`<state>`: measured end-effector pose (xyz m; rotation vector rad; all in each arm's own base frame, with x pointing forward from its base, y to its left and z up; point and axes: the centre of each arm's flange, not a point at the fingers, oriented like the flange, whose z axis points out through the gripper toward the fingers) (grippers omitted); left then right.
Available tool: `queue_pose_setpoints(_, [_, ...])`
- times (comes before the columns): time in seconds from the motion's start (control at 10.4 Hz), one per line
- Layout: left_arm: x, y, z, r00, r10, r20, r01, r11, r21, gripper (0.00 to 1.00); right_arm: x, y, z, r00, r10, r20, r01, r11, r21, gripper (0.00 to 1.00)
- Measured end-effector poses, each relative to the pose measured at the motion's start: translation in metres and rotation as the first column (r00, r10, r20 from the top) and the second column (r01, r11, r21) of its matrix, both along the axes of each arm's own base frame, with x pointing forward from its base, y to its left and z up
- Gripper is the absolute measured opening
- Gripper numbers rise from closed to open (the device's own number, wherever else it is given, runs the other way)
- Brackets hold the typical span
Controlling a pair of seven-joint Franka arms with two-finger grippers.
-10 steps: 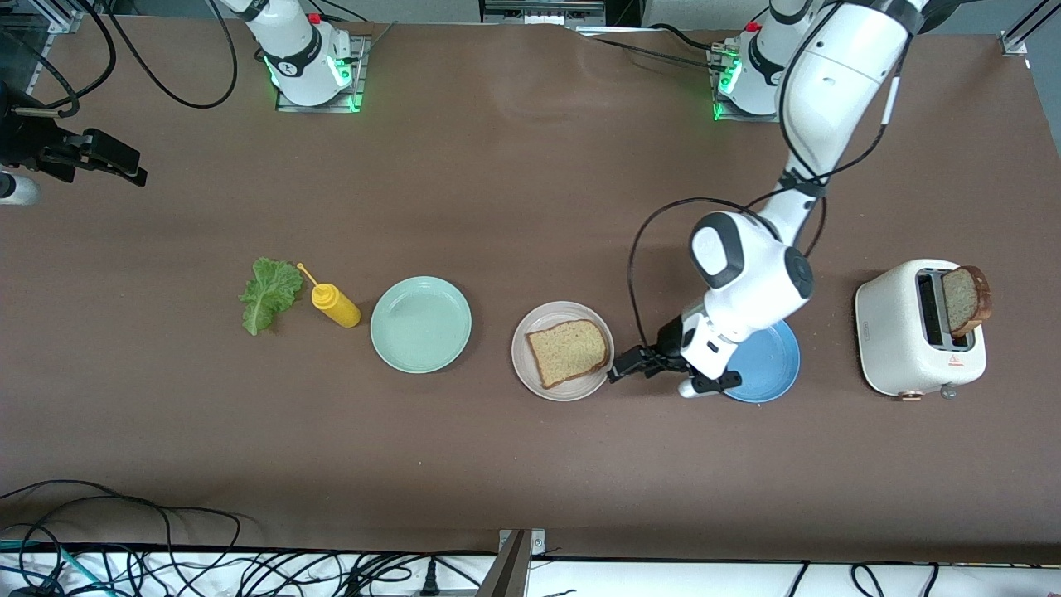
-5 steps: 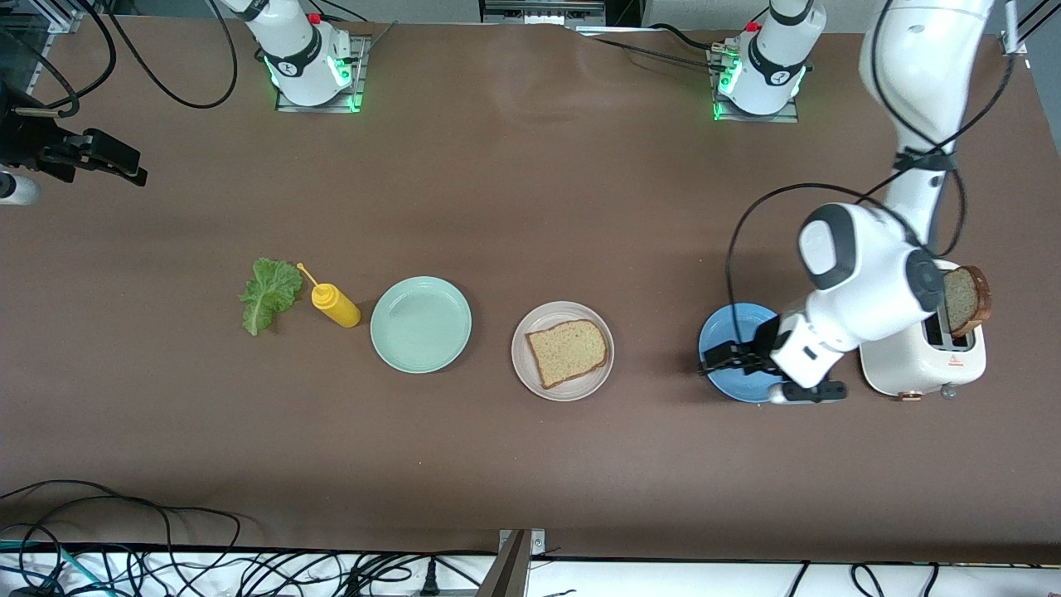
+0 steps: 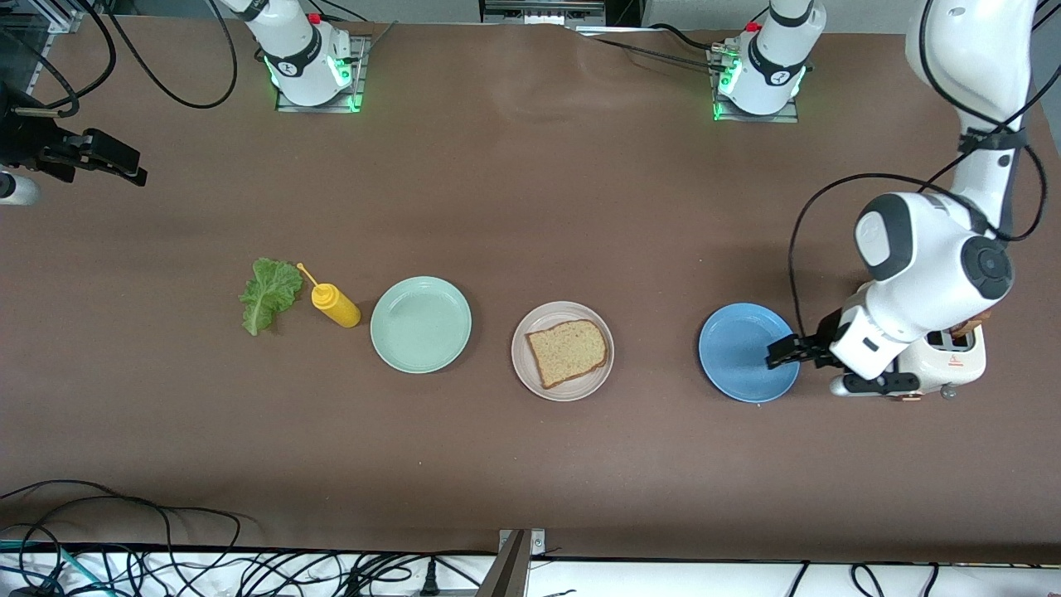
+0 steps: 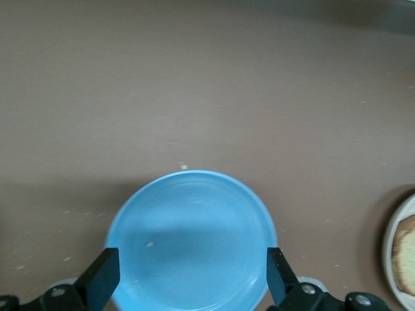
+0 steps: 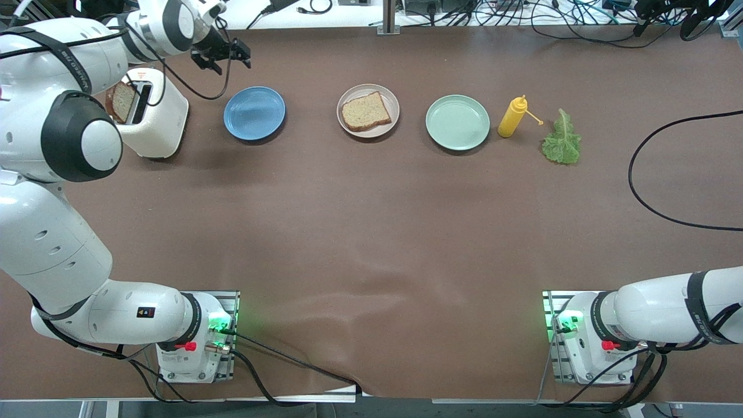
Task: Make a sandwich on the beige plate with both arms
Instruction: 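Release the bread onto the beige plate and raise the left gripper, then move the right gripper to the lettuce while the left gripper withdraws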
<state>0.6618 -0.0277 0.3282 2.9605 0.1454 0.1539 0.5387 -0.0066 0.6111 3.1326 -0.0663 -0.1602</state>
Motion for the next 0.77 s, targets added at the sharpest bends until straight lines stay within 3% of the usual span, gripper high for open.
queue_pose_setpoints(0.19, [-0.014,0.026,0.018,1.0,0.001,0.013,-0.002,0.998,0.063,1.0,0.005,0.007,-0.011,1.0,0.018,-0.021,-0.018,1.0,-0.008,1.0])
queue_pose_setpoints(0.39, [-0.026,0.039,0.056,0.999,0.013,0.031,-0.015,0.997,0.07,1.0,0.016,0.025,-0.034,0.997,0.053,-0.061,-0.055,0.998,-0.032,1.0])
queue_pose_setpoints(0.58, [-0.041,0.04,0.093,1.0,-0.011,0.007,0.01,0.996,0.085,1.0,0.032,0.025,-0.066,0.994,0.053,-0.091,-0.057,0.997,-0.044,1.0])
queue_pose_setpoints(0.77, [-0.056,0.041,0.121,0.997,-0.043,-0.056,0.05,0.991,0.122,1.0,0.052,0.014,-0.116,0.996,0.045,-0.071,-0.05,0.996,-0.069,1.0])
